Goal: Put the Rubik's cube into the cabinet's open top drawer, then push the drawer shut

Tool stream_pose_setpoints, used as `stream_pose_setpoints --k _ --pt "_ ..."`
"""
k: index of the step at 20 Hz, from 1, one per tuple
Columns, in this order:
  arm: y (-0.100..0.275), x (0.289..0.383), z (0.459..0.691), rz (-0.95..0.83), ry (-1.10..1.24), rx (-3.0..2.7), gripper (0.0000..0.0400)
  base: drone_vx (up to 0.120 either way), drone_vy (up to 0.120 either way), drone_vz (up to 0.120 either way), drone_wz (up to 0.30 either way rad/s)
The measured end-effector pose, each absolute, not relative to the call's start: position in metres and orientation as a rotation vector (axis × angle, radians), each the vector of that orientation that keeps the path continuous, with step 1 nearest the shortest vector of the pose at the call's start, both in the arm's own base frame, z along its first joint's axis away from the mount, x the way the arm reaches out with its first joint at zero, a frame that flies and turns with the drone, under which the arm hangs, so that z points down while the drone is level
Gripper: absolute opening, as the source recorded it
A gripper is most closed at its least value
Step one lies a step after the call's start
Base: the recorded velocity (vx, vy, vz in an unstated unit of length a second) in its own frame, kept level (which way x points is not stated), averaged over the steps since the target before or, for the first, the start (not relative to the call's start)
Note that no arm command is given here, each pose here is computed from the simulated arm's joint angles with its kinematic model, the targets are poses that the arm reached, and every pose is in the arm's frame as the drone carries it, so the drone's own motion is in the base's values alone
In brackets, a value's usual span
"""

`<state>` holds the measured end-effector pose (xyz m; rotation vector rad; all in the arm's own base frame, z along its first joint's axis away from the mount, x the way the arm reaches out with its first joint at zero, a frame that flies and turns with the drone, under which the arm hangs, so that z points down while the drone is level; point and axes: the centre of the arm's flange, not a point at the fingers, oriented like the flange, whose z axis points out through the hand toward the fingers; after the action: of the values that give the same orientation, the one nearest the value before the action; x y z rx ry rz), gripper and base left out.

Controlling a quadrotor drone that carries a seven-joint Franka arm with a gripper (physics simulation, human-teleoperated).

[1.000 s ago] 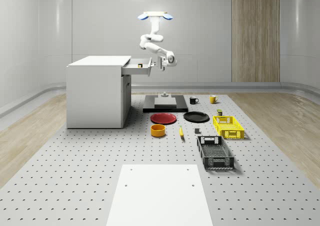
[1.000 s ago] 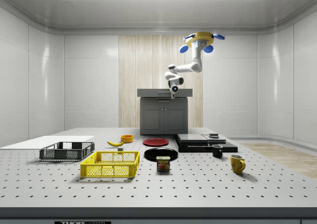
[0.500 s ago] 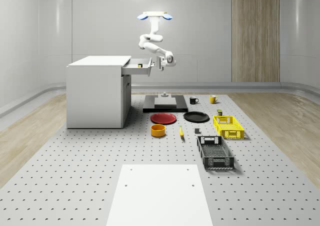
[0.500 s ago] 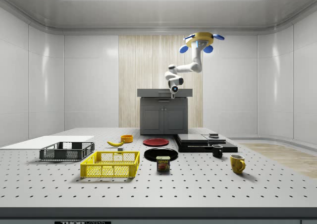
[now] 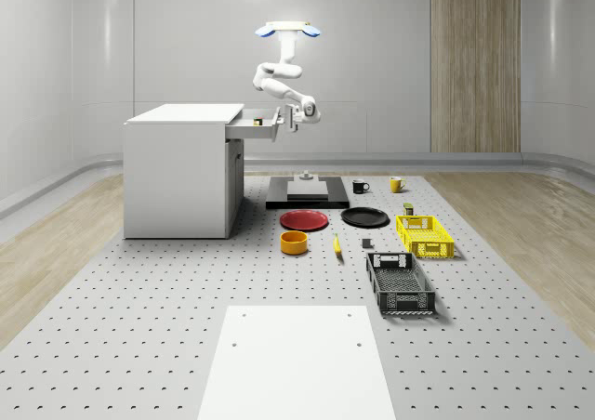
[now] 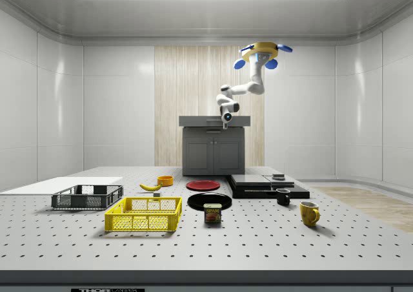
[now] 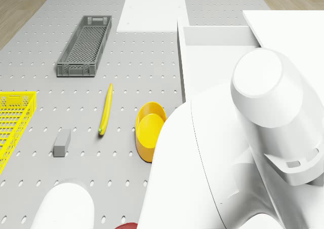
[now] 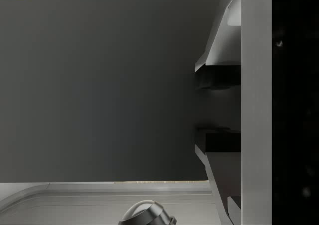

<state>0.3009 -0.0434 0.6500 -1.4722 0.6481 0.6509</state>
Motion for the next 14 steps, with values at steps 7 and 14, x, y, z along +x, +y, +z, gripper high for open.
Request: stream_pose_setpoints --k 7,14 --pt "-0.009 0.2983 0.651 0.645 0.642 -1.473 0.0105 0.000 0.000 0.000 0.000" --pt "0.026 0.2961 0.653 0.643 0.639 -1.474 0.0105 0.000 0.000 0.000 0.000"
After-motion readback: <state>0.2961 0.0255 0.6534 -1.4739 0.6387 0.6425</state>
